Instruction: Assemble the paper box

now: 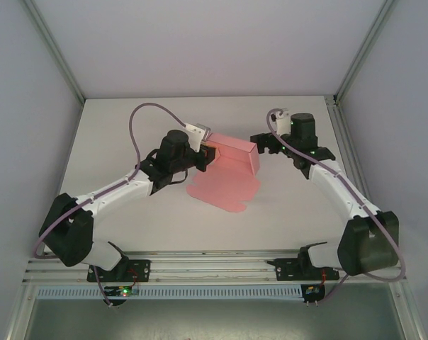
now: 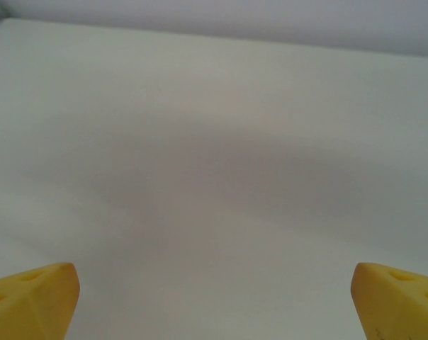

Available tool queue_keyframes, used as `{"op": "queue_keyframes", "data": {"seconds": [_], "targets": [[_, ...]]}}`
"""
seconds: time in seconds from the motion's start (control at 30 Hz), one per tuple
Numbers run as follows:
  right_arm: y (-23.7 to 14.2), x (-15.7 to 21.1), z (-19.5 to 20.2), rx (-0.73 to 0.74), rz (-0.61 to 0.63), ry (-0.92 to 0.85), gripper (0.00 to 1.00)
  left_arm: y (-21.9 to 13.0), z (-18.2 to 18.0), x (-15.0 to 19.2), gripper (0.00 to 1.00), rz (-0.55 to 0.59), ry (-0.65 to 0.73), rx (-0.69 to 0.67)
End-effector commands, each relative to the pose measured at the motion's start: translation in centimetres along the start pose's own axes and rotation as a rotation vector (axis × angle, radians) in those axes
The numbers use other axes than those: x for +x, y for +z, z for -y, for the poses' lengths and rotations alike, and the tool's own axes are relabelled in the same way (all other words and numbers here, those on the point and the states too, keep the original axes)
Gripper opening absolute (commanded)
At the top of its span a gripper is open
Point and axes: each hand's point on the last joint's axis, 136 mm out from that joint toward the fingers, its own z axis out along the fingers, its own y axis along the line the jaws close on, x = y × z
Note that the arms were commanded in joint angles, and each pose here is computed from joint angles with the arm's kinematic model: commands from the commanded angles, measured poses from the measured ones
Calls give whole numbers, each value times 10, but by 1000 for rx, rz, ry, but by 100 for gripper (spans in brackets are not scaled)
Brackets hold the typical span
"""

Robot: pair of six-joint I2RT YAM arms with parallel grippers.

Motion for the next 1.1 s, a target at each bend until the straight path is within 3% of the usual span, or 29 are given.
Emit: {"op": "queue_keyframes", "data": {"seconds": [0.0,0.3,0.6,0.67,0.73,0.87,0.93,1.07], "targets": [[-4,-2,-69,-346,2,-22,98,3,8,-26,0,64,61,31],[10,27,-140,-626,-77,-15,98,27,-27,-38,0,56,17,-210],[19,19,-176,-746,-76,8,98,43,-47,-51,0,93,20,-529],[19,15,-174,-719,-62,5,98,48,-44,-49,0,96,5,-522],[26,10,-155,-595,-46,50,98,51,-39,-47,0,90,24,-480],[26,12,-46,-54,-28,144,98,41,-31,-44,0,61,170,-369],[3,24,15,212,-27,188,98,30,-28,-36,0,6,306,-280],[-56,53,84,512,-7,238,98,4,-14,7,0,-251,746,-58]]}}
